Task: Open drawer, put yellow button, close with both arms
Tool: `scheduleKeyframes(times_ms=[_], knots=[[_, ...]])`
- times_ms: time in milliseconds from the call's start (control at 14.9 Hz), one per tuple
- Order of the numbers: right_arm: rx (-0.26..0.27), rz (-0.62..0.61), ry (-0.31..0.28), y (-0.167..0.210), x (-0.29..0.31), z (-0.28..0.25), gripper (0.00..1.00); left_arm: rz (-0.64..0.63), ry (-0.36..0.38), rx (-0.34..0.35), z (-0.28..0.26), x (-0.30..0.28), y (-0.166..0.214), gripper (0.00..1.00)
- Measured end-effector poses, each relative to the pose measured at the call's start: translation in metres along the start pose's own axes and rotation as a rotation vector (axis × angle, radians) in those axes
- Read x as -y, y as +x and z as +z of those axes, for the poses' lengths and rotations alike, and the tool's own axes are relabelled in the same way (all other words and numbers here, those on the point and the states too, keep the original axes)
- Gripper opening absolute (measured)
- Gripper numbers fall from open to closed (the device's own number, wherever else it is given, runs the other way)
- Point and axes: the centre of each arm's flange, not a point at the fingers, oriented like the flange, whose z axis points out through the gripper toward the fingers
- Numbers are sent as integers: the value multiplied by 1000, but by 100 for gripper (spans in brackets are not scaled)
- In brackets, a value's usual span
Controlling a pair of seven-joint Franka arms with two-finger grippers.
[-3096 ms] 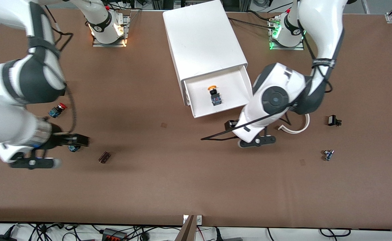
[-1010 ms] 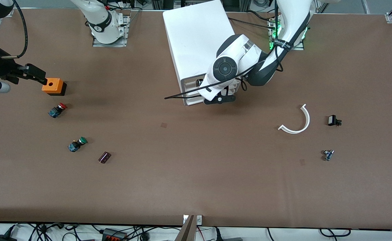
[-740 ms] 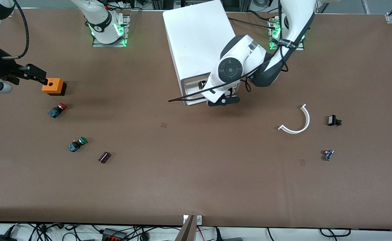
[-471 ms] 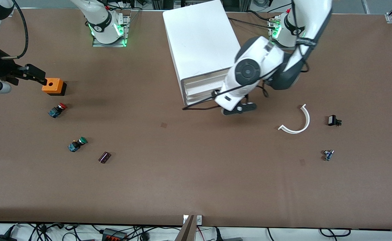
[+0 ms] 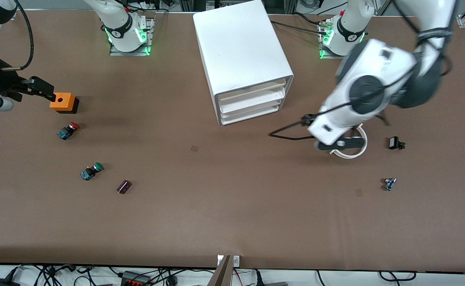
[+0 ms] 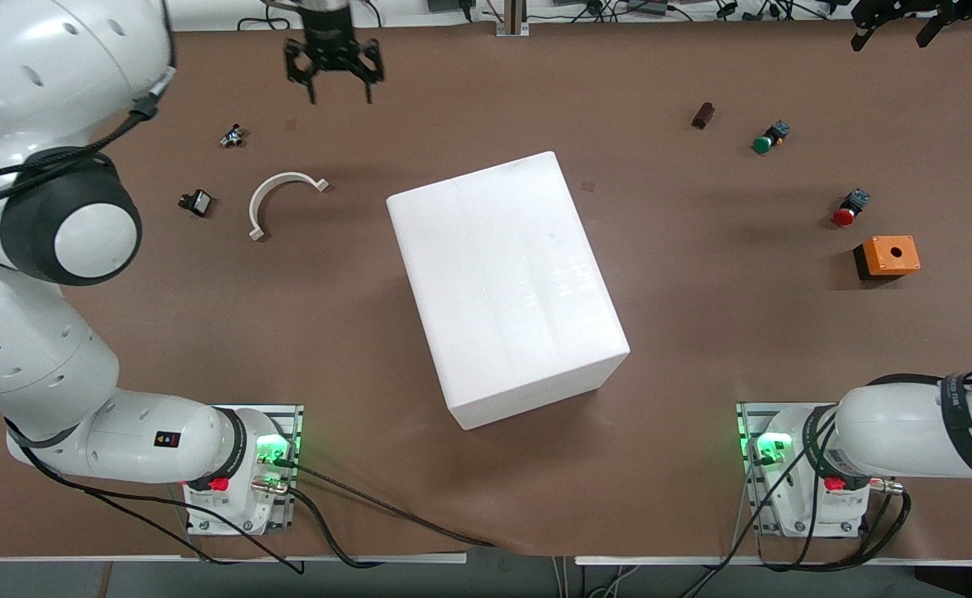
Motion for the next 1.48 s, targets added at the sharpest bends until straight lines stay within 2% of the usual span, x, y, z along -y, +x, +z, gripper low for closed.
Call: scheduleKeyframes(times_ms=[404,606,942,1144,1481], knots=[[-11,0,0,1,0,0,100,148,-2,-103,-65,117,-6,100],[-14,0,0,2,0,0,100,172,-53,-152,-78,159,-19,100],[-18,0,0,2,0,-1,100,127,-76,-329,-69,187,-33,100],[-18,1,0,2,-1,-1,100,107,-79,-343,-63,194,-42,100],[-19,10,0,1,-6,-1,100,110,-75,-301,-64,195,-61,100]])
